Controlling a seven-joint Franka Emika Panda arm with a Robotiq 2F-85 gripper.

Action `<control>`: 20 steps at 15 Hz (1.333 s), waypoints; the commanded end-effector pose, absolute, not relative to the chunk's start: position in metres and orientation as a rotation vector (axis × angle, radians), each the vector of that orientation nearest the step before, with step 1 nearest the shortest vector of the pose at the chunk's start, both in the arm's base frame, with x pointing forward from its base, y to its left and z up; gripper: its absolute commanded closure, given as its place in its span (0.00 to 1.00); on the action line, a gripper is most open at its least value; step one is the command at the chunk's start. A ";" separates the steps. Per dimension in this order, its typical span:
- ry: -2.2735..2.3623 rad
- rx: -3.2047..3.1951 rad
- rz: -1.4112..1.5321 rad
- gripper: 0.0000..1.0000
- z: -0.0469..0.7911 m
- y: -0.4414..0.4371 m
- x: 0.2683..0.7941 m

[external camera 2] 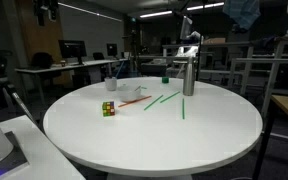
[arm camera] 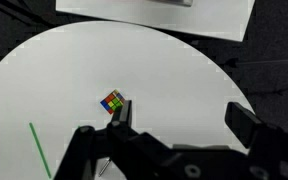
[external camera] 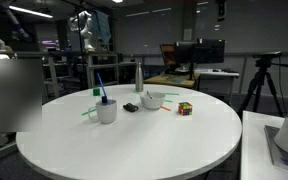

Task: Remove the bottle from the mug and put it on the table

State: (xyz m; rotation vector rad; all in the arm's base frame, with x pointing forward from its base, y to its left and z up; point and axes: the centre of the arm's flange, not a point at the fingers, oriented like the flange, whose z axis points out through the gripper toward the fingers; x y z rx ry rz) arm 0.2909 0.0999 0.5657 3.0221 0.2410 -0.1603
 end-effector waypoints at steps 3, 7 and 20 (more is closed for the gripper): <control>0.246 3.016 -0.147 0.00 0.563 0.102 0.300; 0.294 3.003 -0.123 0.00 0.558 0.110 0.324; 0.469 2.979 -0.298 0.00 0.508 0.167 0.434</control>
